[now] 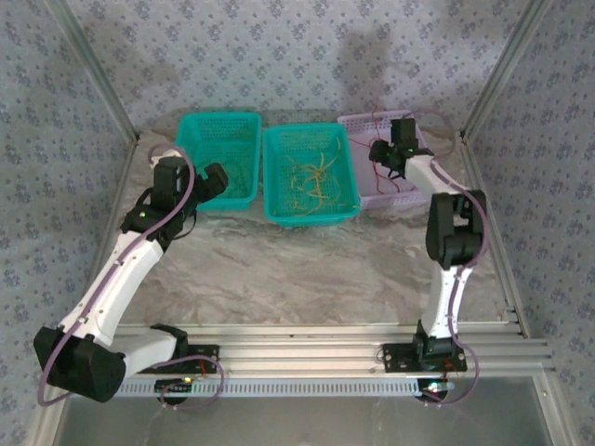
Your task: Untangle the cables
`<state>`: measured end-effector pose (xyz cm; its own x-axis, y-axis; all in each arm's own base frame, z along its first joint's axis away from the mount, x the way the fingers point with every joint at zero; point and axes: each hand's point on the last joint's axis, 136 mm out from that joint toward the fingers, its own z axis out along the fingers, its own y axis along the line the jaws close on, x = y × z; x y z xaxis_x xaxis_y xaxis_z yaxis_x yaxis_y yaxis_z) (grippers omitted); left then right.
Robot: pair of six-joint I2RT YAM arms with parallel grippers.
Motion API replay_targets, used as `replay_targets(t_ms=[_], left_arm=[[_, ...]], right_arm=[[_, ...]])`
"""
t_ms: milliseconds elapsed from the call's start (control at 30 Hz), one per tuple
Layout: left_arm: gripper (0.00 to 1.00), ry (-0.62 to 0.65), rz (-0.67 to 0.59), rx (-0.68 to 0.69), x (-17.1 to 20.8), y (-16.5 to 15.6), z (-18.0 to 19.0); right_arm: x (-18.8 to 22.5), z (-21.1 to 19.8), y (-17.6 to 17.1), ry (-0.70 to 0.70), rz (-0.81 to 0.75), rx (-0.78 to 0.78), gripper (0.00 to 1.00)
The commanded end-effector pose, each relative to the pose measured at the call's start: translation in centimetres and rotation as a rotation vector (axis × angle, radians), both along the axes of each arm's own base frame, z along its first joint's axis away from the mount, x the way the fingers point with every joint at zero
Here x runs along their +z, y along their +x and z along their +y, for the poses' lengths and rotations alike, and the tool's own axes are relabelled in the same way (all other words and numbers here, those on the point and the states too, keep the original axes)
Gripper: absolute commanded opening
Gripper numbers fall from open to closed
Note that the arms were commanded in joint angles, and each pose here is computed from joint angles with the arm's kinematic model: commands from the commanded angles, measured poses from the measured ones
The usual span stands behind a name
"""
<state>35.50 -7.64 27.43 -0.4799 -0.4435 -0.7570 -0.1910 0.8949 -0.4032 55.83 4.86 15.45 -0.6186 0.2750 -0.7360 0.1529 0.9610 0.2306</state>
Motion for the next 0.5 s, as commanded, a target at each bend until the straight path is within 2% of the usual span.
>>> replay_targets(t_ms=[0,200,300,333,367,467], left_arm=[[1.0,0.048,-0.023,0.016,0.8,0.0,0.6],[1.0,0.079,-0.01,0.054,-0.1,0.1,1.4],[1.0,0.148,-0.001,0.08,-0.8,0.3,2.3],[1.0,0.169,-0.002,0.084,-1.1,0.4,2.5],[1.0,0.195,-0.004,0.091,-1.4,0.5,2.8],[0.99,0.302,0.014,0.128,-2.7,0.8,4.1]], right_arm=[[9.1,0.1,-1.1,-0.034,-0.253,0.028,0.63],[11.7,-1.5,-6.6,-0.072,-0.347,0.002,0.7],[10.6,-2.8,-9.5,-0.106,-0.338,-0.022,0.84],[10.5,-3.3,-10.2,-0.117,-0.331,-0.035,0.95],[10.2,-3.9,-11.1,-0.142,-0.319,-0.057,1.0],[9.0,-6.5,-13.6,-0.224,-0.312,-0.163,1.0]])
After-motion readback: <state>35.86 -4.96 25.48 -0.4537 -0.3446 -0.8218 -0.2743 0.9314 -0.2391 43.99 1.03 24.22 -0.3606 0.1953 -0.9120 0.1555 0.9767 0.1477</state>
